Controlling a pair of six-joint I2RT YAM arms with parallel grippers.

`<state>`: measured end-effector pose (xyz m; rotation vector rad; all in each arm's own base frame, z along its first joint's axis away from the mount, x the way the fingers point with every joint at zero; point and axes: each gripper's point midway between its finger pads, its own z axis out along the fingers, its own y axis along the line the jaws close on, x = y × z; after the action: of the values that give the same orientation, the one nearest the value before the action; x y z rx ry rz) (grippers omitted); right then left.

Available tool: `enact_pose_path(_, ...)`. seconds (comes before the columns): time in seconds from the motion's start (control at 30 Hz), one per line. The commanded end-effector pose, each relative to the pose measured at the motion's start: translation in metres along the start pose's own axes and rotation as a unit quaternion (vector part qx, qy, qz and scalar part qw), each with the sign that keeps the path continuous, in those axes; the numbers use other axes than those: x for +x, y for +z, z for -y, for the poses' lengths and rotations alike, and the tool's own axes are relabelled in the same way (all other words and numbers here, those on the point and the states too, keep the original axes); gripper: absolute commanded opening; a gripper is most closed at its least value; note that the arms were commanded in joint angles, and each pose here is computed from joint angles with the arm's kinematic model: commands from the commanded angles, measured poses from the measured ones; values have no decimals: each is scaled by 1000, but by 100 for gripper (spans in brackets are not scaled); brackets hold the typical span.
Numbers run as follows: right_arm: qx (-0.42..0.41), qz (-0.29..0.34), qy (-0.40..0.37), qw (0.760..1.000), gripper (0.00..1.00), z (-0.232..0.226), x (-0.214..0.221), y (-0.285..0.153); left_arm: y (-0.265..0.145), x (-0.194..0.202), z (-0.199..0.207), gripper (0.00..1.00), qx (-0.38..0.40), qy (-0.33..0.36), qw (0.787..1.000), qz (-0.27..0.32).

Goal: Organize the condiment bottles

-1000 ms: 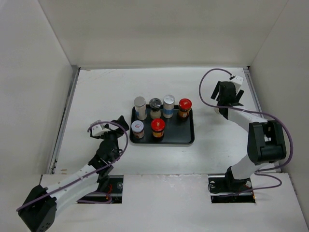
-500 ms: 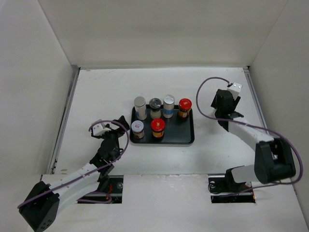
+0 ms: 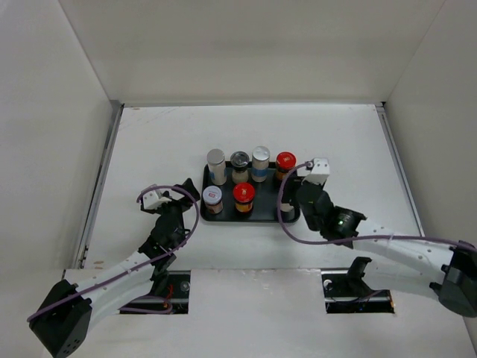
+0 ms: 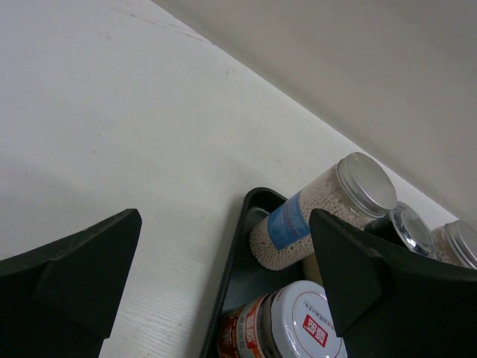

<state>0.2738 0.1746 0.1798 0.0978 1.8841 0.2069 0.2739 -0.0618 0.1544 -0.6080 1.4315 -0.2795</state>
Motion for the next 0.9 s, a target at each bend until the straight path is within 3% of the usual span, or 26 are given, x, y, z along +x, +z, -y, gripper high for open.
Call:
enact_pose_path(0.0, -10, 36, 50, 998, 54, -27, -16, 4, 0, -3, -3, 100, 1, -12, 1000, 10)
enact_pose_path(0.23, -9, 30, 20, 999, 57, -47, 10, 27, 0, -3, -5, 100, -7, -4, 1000, 4)
enact_pose_path(0.4, 1, 18, 4, 1000, 67, -43, 27, 34, 2, 0, -4, 100, -11, 8, 1000, -5)
enact_pose_path(0.47, 4, 14, -3, 1000, 76, -41, 31, 34, 3, 0, -4, 100, -17, 9, 1000, -7)
enact_pose_path(0.57, 2, 16, -6, 1000, 100, -37, 24, 28, 9, 3, -7, 100, -36, 16, 999, -13)
enact_pose_path(0.73, 1, 55, 14, 998, 100, -17, -22, 8, 13, 2, -2, 100, -53, 26, 998, -29)
enact_pose_path(0.87, 18, 95, 73, 993, 100, 18, -46, -7, 15, -13, 8, 100, -55, 26, 998, -35)
